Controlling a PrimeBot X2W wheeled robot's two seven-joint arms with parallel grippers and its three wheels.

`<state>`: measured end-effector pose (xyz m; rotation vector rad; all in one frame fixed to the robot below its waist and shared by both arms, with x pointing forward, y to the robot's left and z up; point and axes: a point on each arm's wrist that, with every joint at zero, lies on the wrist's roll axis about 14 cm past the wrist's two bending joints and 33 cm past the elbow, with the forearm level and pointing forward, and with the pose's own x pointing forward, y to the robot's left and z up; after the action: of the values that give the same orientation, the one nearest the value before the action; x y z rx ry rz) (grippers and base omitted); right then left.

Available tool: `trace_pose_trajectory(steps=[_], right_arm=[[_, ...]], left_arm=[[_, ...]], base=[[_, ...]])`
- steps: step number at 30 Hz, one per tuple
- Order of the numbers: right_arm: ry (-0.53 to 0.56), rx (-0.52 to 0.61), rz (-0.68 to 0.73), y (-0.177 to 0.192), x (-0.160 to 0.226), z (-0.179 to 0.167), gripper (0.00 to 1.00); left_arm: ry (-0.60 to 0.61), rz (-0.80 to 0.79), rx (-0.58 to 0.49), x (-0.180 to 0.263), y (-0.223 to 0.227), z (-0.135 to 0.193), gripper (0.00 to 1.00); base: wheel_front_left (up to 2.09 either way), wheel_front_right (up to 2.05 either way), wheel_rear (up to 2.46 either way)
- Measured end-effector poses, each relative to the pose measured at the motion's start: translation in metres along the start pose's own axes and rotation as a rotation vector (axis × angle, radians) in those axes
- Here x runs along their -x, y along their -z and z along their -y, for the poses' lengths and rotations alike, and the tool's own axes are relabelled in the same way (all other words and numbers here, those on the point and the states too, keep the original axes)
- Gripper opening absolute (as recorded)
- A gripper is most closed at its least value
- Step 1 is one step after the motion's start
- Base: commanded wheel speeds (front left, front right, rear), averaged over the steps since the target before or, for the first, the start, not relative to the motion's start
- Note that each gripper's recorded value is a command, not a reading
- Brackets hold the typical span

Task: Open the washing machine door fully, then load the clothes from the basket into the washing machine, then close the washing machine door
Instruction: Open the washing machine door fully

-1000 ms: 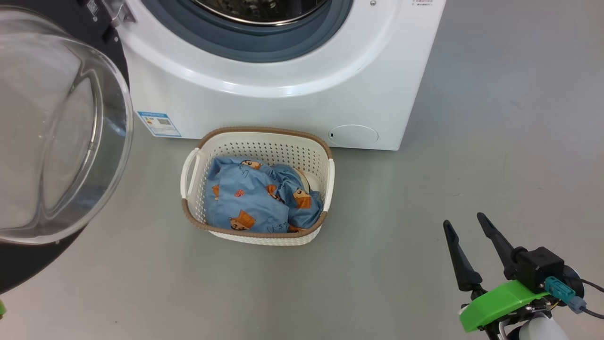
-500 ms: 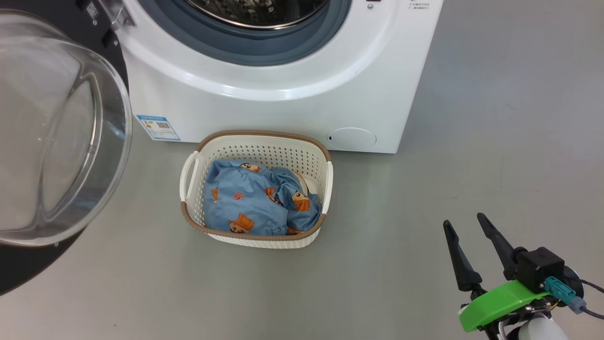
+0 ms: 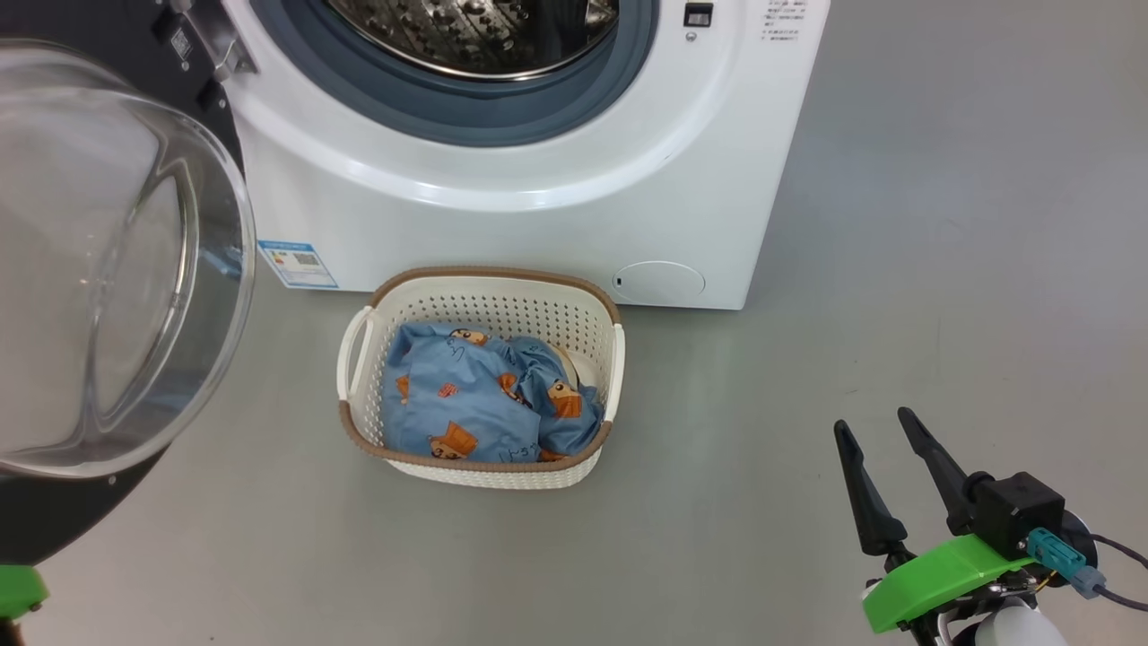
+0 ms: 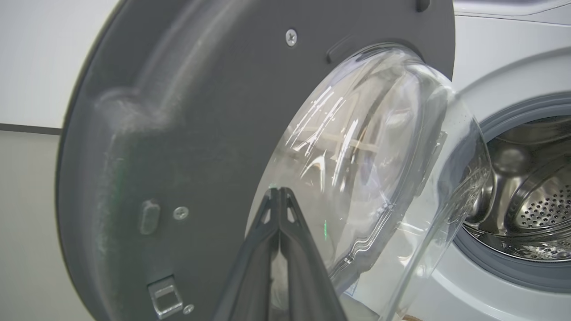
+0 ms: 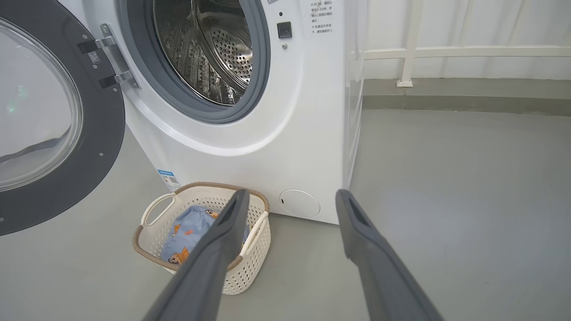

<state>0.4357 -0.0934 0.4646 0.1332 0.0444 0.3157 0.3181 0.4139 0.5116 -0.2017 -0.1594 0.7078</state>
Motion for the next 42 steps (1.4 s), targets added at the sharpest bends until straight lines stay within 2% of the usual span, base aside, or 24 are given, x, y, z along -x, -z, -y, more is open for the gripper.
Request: trace_pose_trajectory(steps=[10, 21, 22, 23, 24, 25, 26, 42], right_arm=[[0.023, -0.009, 0.025, -0.01, 0.007, 0.004, 1.0], [0.038, -0.004, 0.078, -0.03, 0.02, 0.002, 1.0], [0.04, -0.003, 0.084, -0.032, 0.021, 0.003, 1.0], [0.043, -0.001, 0.09, -0.034, 0.023, 0.003, 1.0], [0.047, 0.001, 0.092, -0.035, 0.026, 0.004, 1.0], [0.052, 0.001, 0.091, -0.035, 0.029, 0.005, 1.0], [0.056, 0.001, 0.089, -0.034, 0.033, 0.005, 1.0], [0.121, 0.019, 0.137, -0.05, 0.062, 0.021, 1.0]], left_arm=[[0.158, 0.032, -0.017, 0.021, -0.008, 0.044, 0.0], [0.352, -0.043, 0.0, 0.073, 0.012, 0.099, 0.0], [0.367, -0.055, -0.005, 0.078, 0.016, 0.101, 0.11], [0.373, -0.064, -0.007, 0.083, 0.018, 0.102, 0.34], [0.382, -0.07, -0.01, 0.086, 0.019, 0.104, 0.51], [0.393, -0.074, -0.012, 0.09, 0.02, 0.105, 0.91], [0.402, -0.077, -0.01, 0.093, 0.021, 0.107, 1.0], [0.533, -0.133, -0.021, 0.122, 0.037, 0.137, 1.0]], base=[[0.0, 0.0, 0.0], [0.0, 0.0, 0.0], [0.0, 0.0, 0.0], [0.0, 0.0, 0.0], [0.0, 0.0, 0.0], [0.0, 0.0, 0.0], [0.0, 0.0, 0.0], [0.0, 0.0, 0.0]])
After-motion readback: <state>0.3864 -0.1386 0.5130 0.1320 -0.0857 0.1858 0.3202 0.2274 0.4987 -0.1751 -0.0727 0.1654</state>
